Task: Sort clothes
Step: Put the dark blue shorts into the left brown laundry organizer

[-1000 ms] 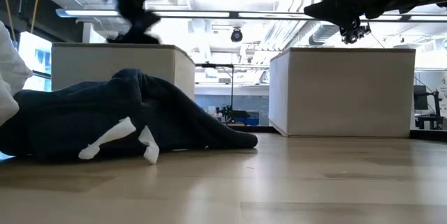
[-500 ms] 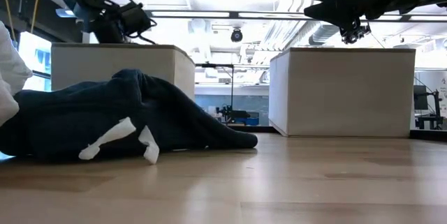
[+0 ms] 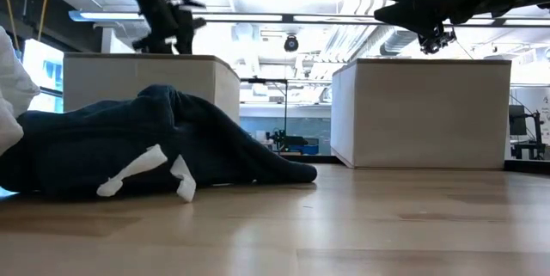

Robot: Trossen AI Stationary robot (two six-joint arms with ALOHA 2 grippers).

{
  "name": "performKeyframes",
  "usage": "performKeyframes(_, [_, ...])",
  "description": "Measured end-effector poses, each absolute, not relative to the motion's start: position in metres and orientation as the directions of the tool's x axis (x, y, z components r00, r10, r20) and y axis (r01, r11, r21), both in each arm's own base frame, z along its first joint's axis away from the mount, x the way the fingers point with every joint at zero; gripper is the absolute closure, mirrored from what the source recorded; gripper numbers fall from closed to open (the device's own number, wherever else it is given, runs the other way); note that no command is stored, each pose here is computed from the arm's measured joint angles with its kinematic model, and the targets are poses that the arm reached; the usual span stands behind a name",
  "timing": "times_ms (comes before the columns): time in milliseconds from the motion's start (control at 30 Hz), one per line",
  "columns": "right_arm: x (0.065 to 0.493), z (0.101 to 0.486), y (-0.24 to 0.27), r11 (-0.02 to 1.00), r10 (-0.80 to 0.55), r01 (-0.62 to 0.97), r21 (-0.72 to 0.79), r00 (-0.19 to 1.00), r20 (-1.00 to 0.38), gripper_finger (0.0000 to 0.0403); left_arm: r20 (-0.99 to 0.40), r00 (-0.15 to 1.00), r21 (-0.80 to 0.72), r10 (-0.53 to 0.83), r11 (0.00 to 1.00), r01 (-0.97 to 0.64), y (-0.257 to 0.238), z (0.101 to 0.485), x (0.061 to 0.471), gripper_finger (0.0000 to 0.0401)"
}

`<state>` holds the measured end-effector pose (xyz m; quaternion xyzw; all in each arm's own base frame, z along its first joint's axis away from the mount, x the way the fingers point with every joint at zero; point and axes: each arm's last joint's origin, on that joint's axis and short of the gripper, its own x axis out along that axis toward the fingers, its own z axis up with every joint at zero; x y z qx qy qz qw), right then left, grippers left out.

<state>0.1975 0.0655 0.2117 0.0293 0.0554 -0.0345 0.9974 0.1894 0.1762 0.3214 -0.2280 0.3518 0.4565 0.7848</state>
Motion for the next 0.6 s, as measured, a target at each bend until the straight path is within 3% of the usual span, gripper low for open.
performKeyframes(133, [0.197,0.211,0.065,0.996,-0.066,0.073,0.057,0.990,-0.123,0.0206,-0.739,0.351,-0.029,0.575,0.493,-0.869,0.161,0.353,0.193,0.0214])
performKeyframes(267, [0.197,0.209,0.065,0.995,-0.066,0.076,0.065,0.988,-0.137,0.0206,-0.673,0.467,-0.037,0.574,0.604,-0.796,0.129,0.365,0.215,0.0223])
performKeyframes(433, [0.197,0.208,0.065,0.995,-0.067,0.077,0.061,0.987,-0.145,0.0206,-0.590,0.652,0.003,0.476,0.809,-0.587,0.058,0.369,0.255,0.0235])
performKeyframes(600, [0.197,0.208,0.065,0.995,-0.067,0.077,0.061,0.987,-0.146,0.0206,-0.587,0.739,0.123,0.331,0.938,-0.323,-0.023,0.355,0.282,0.0242])
